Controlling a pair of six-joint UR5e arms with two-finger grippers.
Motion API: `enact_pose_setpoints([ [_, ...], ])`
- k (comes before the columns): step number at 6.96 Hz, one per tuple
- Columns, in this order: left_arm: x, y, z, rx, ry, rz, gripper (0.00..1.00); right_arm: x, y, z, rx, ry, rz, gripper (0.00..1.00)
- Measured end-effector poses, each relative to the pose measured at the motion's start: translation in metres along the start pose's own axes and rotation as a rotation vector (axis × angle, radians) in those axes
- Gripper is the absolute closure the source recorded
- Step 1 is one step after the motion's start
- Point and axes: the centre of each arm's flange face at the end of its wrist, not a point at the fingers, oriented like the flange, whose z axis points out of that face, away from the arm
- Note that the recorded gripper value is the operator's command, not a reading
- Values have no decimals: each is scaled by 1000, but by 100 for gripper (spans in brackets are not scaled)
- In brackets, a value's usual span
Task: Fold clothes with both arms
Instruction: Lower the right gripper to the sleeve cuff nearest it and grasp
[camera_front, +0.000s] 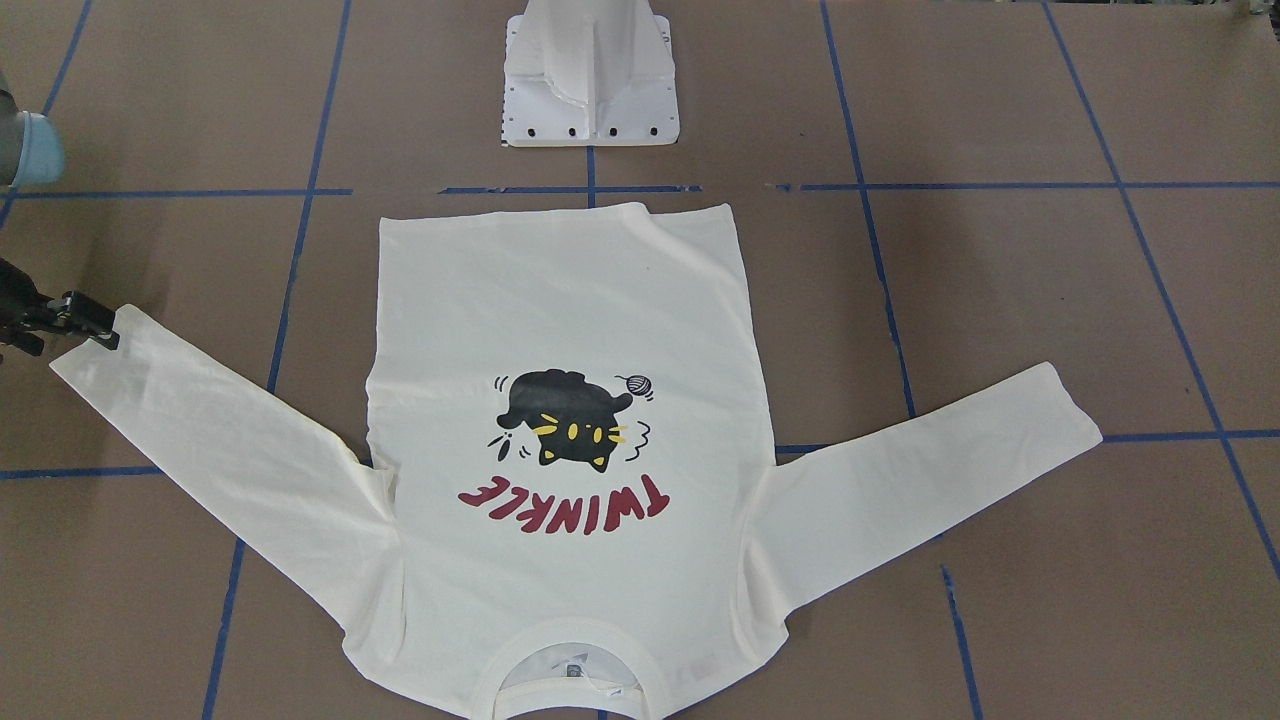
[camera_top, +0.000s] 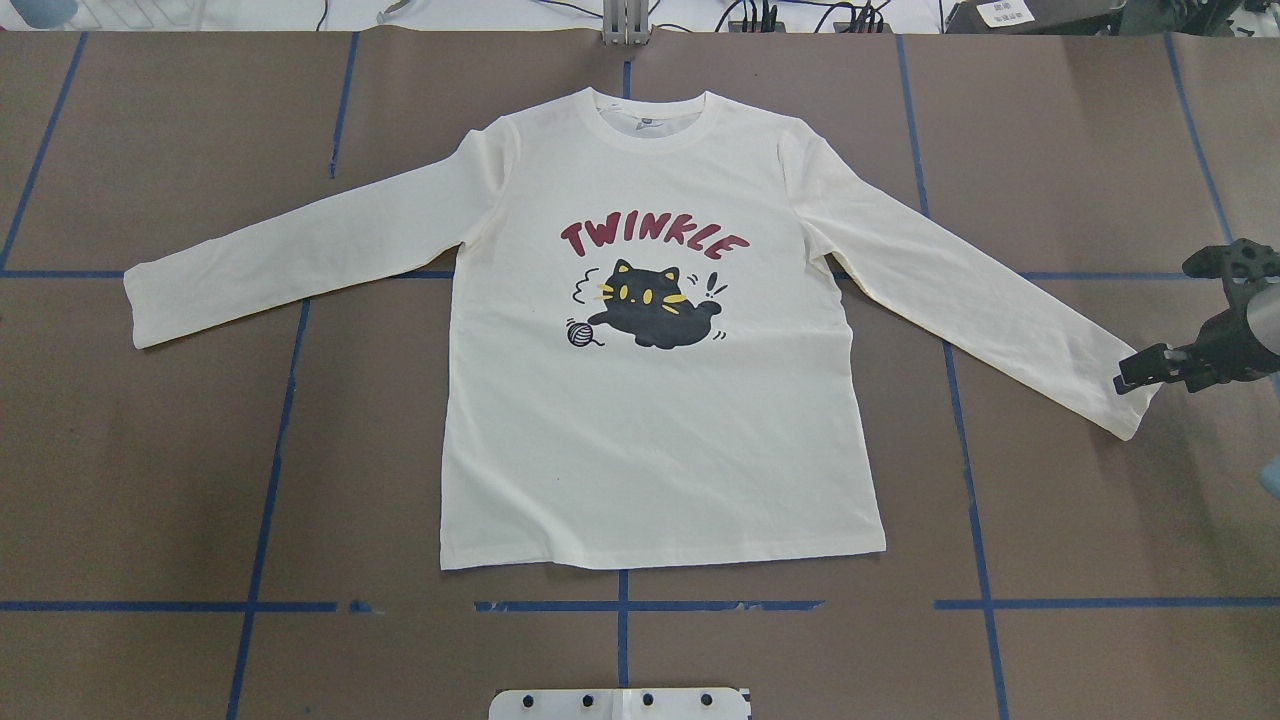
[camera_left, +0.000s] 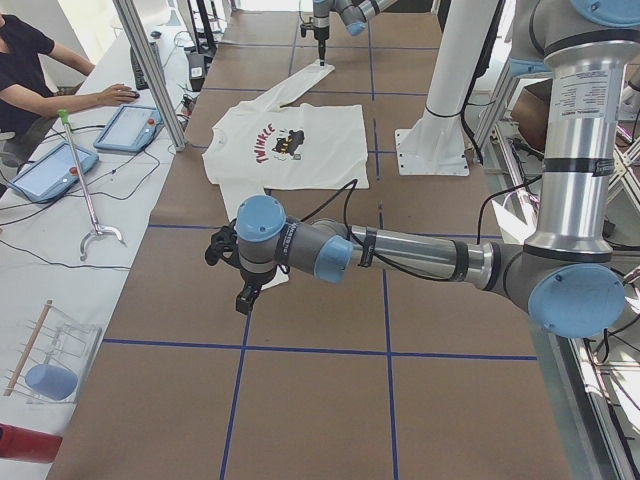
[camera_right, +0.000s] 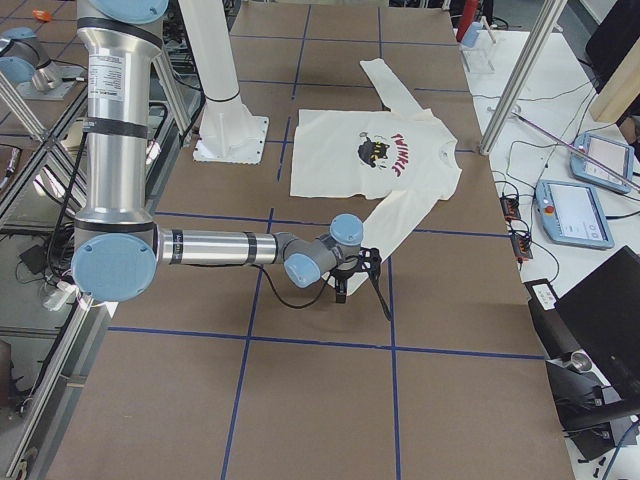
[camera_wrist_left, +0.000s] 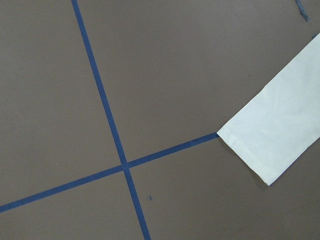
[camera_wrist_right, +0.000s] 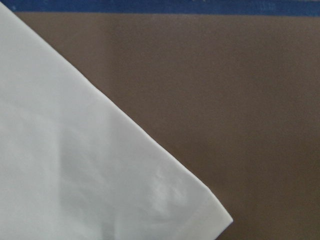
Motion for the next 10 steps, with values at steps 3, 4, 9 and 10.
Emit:
enact_pose_setpoints([
  [3, 1, -1, -1, 3, 0, 4, 0, -3, 3, 7, -15, 4, -5, 65],
  [4, 1, -1, -1, 4, 0, 6, 0, -4, 3, 8, -18, 5, -7, 84],
  [9, 2, -2, -2, 6, -2, 8, 0, -24, -4, 0, -14, -31, -40, 100],
  [10, 2, -2, -2, 6, -2, 8, 0, -31, -8, -4, -10, -46, -47, 100],
])
